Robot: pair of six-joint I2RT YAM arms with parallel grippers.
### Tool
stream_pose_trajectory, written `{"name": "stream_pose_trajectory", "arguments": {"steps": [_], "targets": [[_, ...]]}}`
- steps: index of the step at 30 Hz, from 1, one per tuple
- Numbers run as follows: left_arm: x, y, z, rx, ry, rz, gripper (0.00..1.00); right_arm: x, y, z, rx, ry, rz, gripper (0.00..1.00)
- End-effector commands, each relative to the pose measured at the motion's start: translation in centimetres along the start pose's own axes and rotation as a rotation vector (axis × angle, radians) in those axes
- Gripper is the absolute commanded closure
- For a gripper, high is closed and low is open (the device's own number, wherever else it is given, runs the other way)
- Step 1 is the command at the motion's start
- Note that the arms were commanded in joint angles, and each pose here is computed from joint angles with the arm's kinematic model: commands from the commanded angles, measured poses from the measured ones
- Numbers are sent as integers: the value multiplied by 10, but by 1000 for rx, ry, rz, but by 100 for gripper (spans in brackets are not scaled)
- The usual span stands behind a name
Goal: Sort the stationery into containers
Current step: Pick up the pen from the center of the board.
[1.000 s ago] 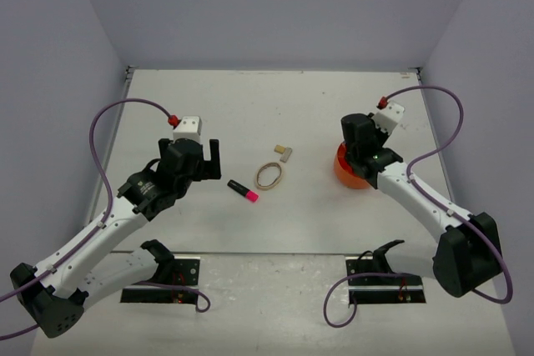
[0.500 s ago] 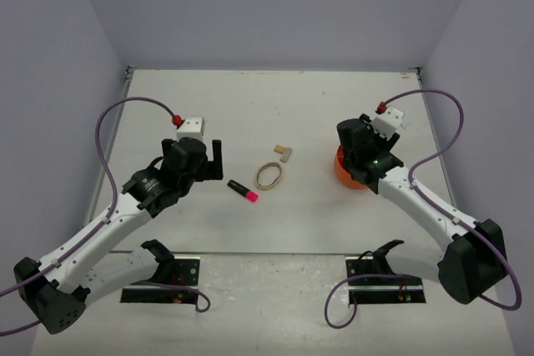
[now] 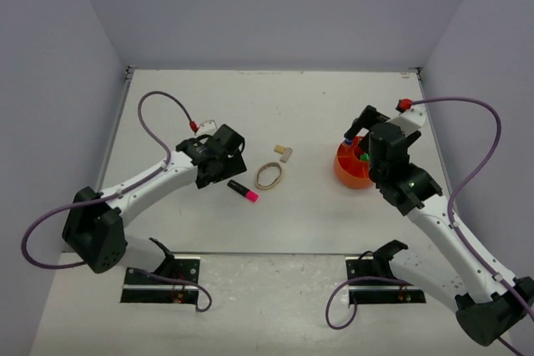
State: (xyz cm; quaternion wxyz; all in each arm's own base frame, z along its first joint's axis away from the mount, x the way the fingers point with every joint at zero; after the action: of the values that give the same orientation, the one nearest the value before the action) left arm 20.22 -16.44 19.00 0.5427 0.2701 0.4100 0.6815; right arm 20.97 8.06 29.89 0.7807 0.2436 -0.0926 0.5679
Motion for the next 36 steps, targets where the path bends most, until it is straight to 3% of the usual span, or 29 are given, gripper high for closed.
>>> {"name": "stream_pose_trajectory", "arguments": {"steps": [1,8,14,16,18,19,22,25,28,32,36], "targets": [[-26,-11,4,94,248,46,0,5,10,-7,123,36,117,3],[-48,-42,-10,207,278,41,3,1,15,-20,200,58,185,3],[-51,-77,-29,263,270,98,11,1,22,-20,209,47,265,3],[-52,-86,-35,287,258,125,26,2,24,-20,213,45,280,3],[-50,-93,-41,308,255,151,53,3,26,-19,222,42,306,3],[-47,-95,-45,325,254,160,73,3,27,-19,225,42,313,3],[-42,-97,-52,343,262,179,81,6,32,-23,264,41,410,4],[-38,-90,-50,316,287,159,100,15,38,-38,346,62,630,3],[-32,-71,-42,263,325,102,100,22,50,-59,505,57,867,1],[-30,-40,-29,160,353,-22,100,30,62,-99,682,-13,1033,1],[-35,-3,-16,70,363,-252,100,48,78,-134,746,-35,1031,6]]}}
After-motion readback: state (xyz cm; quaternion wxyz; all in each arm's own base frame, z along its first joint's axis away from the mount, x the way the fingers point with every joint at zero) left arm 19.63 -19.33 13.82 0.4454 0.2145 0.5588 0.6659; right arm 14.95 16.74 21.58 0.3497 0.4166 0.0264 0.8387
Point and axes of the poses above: each gripper's point midway between its finger pads, its own y axis back along the fingers, its own x axis along the line the jaws close on, z = x × y, the point moved 10 cm from there along y, back along the fingers, and after that the axes turned 6 degrees about -y, right-handed, at the moved point
